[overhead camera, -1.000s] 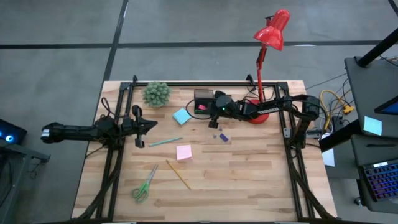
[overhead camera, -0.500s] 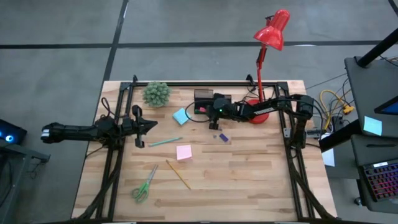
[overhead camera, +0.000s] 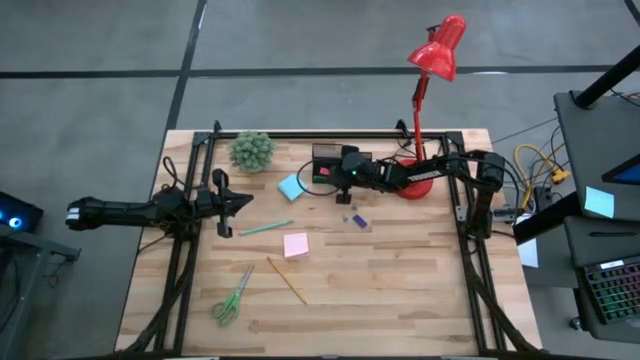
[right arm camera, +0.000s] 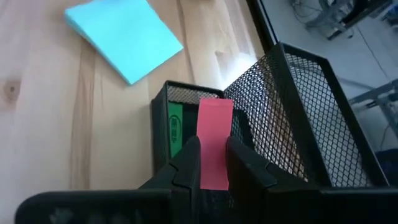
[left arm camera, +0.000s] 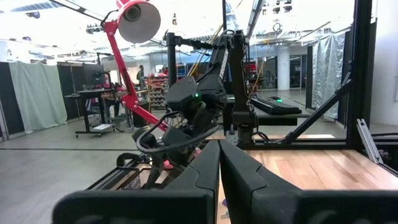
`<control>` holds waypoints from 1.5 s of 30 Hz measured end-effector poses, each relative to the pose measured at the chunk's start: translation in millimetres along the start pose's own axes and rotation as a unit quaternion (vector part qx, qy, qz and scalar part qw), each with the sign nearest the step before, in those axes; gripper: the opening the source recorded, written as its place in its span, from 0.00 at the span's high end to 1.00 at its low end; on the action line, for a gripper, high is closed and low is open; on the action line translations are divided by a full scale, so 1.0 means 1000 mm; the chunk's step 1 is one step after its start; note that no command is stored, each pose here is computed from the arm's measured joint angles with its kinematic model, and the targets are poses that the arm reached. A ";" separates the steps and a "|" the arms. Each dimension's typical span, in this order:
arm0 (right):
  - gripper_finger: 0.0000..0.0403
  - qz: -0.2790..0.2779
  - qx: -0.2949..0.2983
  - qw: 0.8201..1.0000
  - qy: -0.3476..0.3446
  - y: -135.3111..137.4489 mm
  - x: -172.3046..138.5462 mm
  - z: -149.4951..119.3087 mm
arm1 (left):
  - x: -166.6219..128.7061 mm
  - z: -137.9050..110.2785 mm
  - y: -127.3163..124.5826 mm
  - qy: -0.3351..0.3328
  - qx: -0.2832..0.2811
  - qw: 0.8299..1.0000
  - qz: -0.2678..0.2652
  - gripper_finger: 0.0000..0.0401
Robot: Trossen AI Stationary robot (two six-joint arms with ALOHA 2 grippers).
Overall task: Pick and place office supplies into organizer
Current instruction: Put the pink eraser into the desk organizer
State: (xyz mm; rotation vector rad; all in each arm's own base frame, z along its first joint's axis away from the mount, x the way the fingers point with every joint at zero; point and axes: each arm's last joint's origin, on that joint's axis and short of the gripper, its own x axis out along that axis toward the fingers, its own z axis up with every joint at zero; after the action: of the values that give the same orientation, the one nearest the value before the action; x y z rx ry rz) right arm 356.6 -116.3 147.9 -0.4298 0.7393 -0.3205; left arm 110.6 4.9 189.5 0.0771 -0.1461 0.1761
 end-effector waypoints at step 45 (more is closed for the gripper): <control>0.85 0.042 -0.055 0.995 0.073 -0.004 -0.002 0.007 | 0.000 0.000 0.000 0.001 0.000 1.000 0.000 1.00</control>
State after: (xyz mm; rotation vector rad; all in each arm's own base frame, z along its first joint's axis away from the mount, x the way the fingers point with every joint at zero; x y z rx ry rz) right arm 359.1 -117.0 155.6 -0.4812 0.9192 -0.2340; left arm 110.6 4.8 189.4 0.0775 -0.1450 0.1759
